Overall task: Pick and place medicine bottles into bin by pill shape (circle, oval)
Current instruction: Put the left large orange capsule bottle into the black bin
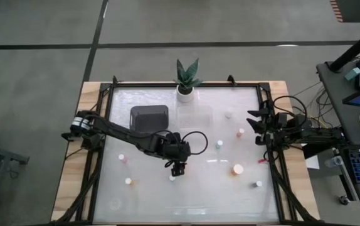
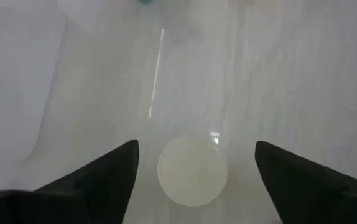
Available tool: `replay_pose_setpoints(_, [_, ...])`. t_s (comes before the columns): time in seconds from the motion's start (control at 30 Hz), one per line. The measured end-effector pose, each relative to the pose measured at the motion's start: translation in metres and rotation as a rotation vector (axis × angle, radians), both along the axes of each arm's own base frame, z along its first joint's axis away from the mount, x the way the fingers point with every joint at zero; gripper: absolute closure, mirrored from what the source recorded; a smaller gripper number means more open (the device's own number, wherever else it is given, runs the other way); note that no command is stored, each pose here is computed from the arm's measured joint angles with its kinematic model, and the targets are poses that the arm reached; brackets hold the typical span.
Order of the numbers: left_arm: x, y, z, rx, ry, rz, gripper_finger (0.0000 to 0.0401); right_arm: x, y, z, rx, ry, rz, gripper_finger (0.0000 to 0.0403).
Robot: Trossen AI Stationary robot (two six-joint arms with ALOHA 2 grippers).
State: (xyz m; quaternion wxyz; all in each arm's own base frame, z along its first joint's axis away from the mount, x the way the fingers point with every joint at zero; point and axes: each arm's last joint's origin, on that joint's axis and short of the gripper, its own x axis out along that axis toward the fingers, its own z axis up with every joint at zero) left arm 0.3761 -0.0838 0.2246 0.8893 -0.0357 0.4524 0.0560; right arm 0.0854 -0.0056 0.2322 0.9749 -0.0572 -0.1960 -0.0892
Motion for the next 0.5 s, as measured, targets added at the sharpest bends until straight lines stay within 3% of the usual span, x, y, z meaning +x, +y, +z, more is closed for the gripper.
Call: replay_pose_setpoints(0.5, [-0.005,0.004,-0.022,-0.006,-0.015,0.035,0.0093,0.0,0.0,0.0,0.009,0.0,0.004,0.0262])
